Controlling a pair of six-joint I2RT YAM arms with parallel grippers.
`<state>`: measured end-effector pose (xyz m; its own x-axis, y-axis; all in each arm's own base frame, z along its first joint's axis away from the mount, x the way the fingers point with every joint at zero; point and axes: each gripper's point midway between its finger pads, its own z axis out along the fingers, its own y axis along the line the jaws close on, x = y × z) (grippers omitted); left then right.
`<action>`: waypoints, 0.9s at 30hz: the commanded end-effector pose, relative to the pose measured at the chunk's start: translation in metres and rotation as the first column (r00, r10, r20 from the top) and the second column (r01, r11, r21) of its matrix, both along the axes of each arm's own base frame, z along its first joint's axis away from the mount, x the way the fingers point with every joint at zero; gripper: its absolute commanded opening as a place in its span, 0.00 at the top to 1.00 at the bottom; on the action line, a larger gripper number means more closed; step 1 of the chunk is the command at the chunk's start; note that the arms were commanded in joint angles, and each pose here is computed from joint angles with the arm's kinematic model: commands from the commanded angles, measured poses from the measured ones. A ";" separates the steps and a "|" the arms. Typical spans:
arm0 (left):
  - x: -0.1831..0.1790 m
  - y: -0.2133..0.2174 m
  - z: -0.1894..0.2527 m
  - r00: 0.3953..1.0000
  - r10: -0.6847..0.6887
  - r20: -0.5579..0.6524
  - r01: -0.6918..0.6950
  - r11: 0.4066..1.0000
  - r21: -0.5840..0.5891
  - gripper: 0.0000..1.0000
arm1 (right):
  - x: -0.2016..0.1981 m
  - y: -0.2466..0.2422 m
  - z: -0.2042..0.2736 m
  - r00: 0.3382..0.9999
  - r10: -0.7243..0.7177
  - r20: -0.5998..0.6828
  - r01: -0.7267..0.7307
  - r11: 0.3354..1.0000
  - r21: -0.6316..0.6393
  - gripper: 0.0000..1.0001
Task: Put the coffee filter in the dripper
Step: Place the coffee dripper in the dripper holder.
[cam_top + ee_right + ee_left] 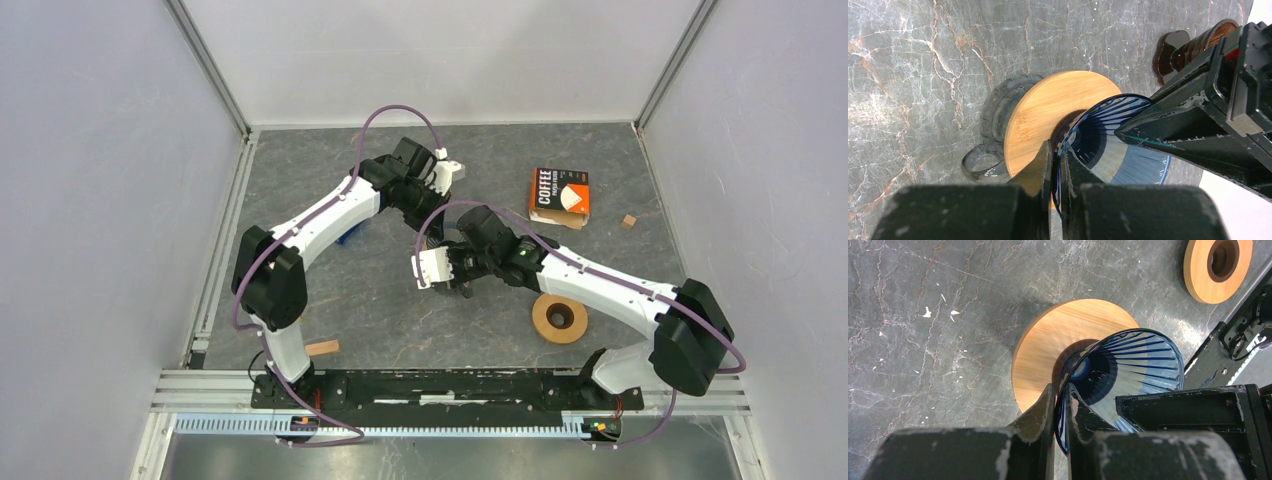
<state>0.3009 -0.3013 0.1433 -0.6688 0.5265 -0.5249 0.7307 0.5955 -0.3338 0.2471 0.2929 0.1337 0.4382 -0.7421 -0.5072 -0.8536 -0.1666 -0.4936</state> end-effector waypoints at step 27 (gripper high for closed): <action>-0.011 0.000 -0.009 0.997 -0.077 0.025 0.075 0.994 0.083 0.83 | -0.022 -0.028 -0.036 0.987 -0.029 -0.159 0.005 0.989 -0.148 0.80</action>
